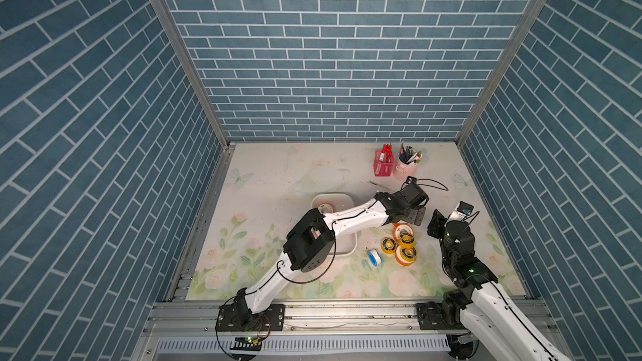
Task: Put the sealing tape into the storage box
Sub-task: Pick up the sealing tape at the center of the board.
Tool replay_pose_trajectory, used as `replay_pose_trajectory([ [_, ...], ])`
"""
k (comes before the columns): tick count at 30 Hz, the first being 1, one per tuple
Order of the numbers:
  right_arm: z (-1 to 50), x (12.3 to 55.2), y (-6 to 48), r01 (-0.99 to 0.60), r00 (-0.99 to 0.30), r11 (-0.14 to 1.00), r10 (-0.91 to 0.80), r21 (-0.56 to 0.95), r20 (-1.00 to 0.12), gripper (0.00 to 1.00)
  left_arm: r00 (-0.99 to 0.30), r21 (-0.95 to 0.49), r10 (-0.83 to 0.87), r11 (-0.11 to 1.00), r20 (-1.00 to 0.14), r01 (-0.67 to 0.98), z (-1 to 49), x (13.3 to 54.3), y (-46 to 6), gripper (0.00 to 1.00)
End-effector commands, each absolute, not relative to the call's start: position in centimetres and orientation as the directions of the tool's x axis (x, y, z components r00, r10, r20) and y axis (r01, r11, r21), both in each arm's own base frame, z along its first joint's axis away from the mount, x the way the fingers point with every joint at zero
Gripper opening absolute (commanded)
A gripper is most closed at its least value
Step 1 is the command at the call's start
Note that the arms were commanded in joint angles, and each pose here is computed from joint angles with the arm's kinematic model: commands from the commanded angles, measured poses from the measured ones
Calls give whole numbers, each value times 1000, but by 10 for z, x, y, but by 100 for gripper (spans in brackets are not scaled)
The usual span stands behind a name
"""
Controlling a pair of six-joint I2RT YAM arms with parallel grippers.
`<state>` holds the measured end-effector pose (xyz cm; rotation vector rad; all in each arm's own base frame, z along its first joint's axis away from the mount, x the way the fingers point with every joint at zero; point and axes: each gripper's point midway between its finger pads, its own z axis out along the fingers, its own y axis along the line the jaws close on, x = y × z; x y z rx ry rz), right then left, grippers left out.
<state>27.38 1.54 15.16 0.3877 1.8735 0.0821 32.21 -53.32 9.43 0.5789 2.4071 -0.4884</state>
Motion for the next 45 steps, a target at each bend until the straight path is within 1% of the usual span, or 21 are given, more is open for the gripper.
replay_pose_trajectory([
  [1,151,275,13,242,-263,930,338,277,-904,52,-741,-166,300,859,-601,484,81,323,-528,96],
  [16,147,278,20,209,-284,936,335,283,-898,53,-745,-67,339,887,-574,456,41,329,-522,97],
  [19,146,278,20,207,-288,938,332,280,-898,53,-746,-49,348,890,-567,453,34,330,-520,94],
  [22,146,279,21,201,-290,938,331,281,-898,53,-744,-22,359,894,-564,448,28,331,-516,89],
  [26,146,280,23,192,-295,940,329,282,-897,53,-743,9,367,899,-560,438,24,333,-510,85],
  [30,146,280,24,187,-294,941,326,281,-898,53,-740,22,374,899,-559,437,24,333,-508,78],
  [35,148,280,25,179,-293,942,326,283,-899,53,-728,23,374,897,-574,442,34,335,-508,65],
  [38,147,280,26,173,-297,943,324,283,-898,53,-714,12,368,893,-595,450,49,336,-510,61],
  [45,146,280,27,168,-301,945,320,280,-898,53,-675,-2,338,893,-656,450,100,339,-505,59],
])
